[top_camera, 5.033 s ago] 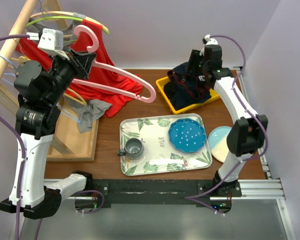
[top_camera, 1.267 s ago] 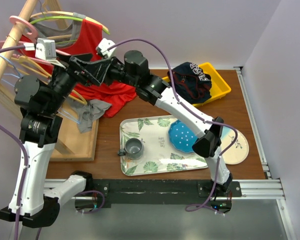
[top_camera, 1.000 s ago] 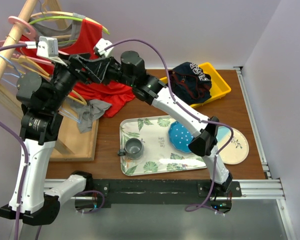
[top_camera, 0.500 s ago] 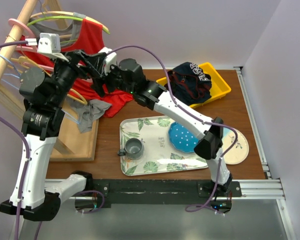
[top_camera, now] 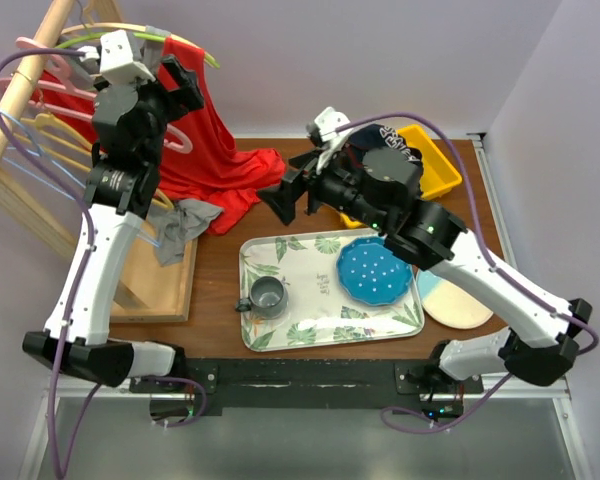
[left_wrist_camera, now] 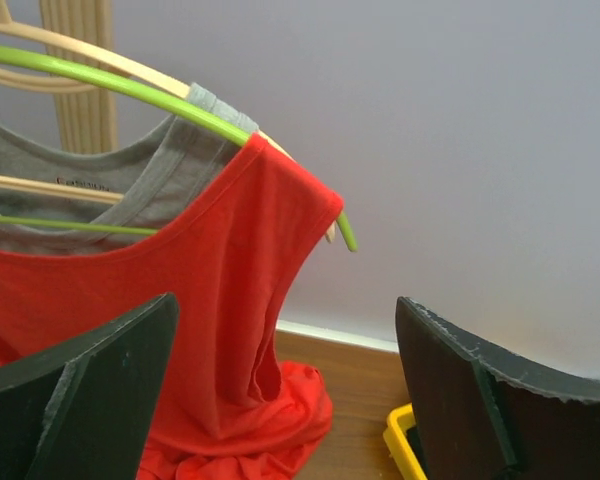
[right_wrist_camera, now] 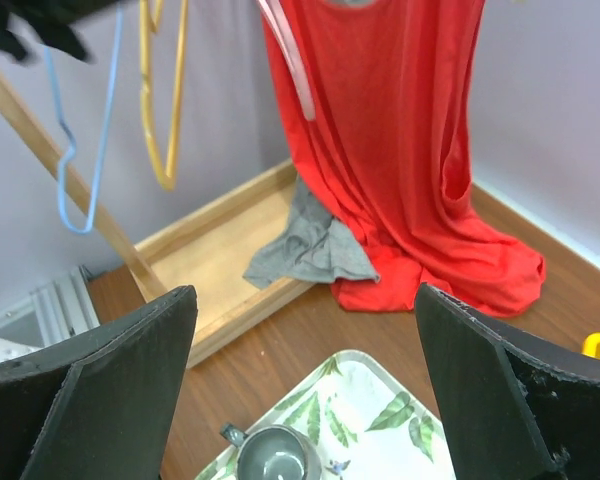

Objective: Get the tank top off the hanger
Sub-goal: Place the hanger at the clothesline, then pick up the hanger from the clothesline.

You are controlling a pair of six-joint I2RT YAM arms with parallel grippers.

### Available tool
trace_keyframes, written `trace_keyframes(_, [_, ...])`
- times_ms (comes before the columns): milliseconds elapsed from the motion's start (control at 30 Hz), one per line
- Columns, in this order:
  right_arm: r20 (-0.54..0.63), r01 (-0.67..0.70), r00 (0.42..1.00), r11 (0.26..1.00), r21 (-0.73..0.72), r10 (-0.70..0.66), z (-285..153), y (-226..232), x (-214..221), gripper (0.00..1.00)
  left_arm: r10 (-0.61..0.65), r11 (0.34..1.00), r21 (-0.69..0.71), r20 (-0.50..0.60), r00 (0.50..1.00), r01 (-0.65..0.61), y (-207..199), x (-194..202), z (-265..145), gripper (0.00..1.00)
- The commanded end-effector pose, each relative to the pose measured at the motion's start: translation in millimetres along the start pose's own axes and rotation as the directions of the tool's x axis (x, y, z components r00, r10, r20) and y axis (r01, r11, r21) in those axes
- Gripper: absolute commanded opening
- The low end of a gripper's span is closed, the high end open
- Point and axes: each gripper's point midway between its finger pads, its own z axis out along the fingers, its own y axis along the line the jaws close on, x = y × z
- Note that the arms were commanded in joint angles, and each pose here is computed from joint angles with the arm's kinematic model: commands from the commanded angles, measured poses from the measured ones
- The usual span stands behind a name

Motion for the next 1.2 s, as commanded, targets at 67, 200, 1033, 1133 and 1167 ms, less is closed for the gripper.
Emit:
trace_keyframes(67, [0.012, -0.006, 1.0, 1.0, 0.011, 0.006, -14, -1, -4, 0.94, -0.007, 0.996, -0.084, 0.117, 0.993, 0.017, -5, -32, 29, 0.89])
trace_keyframes(200, [0.016, -0.003, 1.0, 1.0, 0.008, 0.003, -18, 0, -5, 0.95, 0.087, 0.991, -0.112, 0.125, 0.988, -0.073, -30, -39, 32, 0.88])
trace_keyframes(1033, [-0.008, 0.014, 1.0, 1.0, 0.012, -0.014, -16, -1, -6, 0.94, 0.36, 0.786, -0.573, 0.119, 0.925, -0.232, -1, -61, 47, 0.68])
trace_keyframes(1133, [-0.015, 0.014, 1.0, 1.0, 0.004, -0.014, -14, 0, -8, 0.94, 0.356, 0.773, -0.592, 0.108, 0.928, -0.227, 7, -60, 50, 0.68])
trace_keyframes(1167, [-0.018, 0.014, 1.0, 1.0, 0.003, -0.014, -12, 1, -7, 0.94, 0.352, 0.77, -0.598, 0.106, 0.93, -0.223, 10, -59, 50, 0.68])
